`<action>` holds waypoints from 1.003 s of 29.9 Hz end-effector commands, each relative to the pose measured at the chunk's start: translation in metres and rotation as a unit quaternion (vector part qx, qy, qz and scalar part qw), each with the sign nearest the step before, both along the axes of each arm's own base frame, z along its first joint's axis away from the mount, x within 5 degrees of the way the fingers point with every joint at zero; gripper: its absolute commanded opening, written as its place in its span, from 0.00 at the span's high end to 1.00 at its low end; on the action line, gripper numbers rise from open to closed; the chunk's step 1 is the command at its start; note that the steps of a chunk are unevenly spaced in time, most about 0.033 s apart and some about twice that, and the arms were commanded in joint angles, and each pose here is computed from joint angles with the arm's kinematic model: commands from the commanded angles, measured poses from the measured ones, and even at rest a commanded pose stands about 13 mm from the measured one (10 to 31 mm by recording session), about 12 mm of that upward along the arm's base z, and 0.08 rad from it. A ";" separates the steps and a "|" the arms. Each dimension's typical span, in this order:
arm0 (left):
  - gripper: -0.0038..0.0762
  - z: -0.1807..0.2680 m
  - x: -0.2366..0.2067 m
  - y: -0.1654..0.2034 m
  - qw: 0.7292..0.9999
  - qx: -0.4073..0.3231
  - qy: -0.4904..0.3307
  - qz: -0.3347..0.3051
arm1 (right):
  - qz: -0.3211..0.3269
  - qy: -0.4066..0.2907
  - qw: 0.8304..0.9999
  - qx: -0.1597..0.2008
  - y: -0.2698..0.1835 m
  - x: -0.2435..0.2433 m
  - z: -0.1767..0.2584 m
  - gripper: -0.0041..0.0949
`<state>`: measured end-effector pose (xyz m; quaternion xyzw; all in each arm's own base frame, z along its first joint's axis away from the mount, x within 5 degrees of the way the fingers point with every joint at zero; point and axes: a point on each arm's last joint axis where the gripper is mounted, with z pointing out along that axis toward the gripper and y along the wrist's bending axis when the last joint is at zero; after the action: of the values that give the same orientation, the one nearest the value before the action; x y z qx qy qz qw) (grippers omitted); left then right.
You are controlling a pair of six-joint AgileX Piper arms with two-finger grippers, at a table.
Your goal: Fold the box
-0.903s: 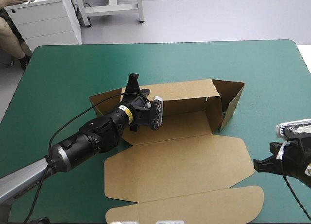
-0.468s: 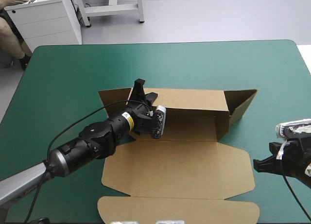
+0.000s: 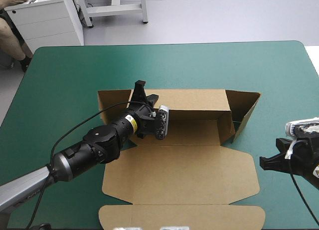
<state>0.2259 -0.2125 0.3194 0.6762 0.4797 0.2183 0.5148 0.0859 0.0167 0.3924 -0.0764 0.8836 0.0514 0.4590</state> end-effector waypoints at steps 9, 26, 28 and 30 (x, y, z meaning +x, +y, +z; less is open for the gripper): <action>0.96 0.012 -0.001 0.000 1.000 -0.028 -0.006 0.000 | -0.007 -0.058 0.998 -0.013 0.000 0.020 0.036 0.59; 0.96 0.010 0.001 0.003 0.998 -0.054 0.019 0.037 | -0.041 -0.091 0.994 -0.034 0.009 0.129 0.119 0.19; 0.96 0.010 0.001 0.003 0.998 -0.054 0.019 0.037 | -0.041 -0.067 0.996 -0.038 0.012 0.151 0.115 0.19; 0.96 0.010 0.001 0.003 0.998 -0.054 0.019 0.040 | -0.041 -0.044 0.997 -0.043 0.015 0.171 0.111 0.19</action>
<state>0.2277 -0.2139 0.3173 0.6575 0.5067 0.1997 0.5207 0.2395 0.0314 0.4918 -0.0651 0.8759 -0.0027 0.4780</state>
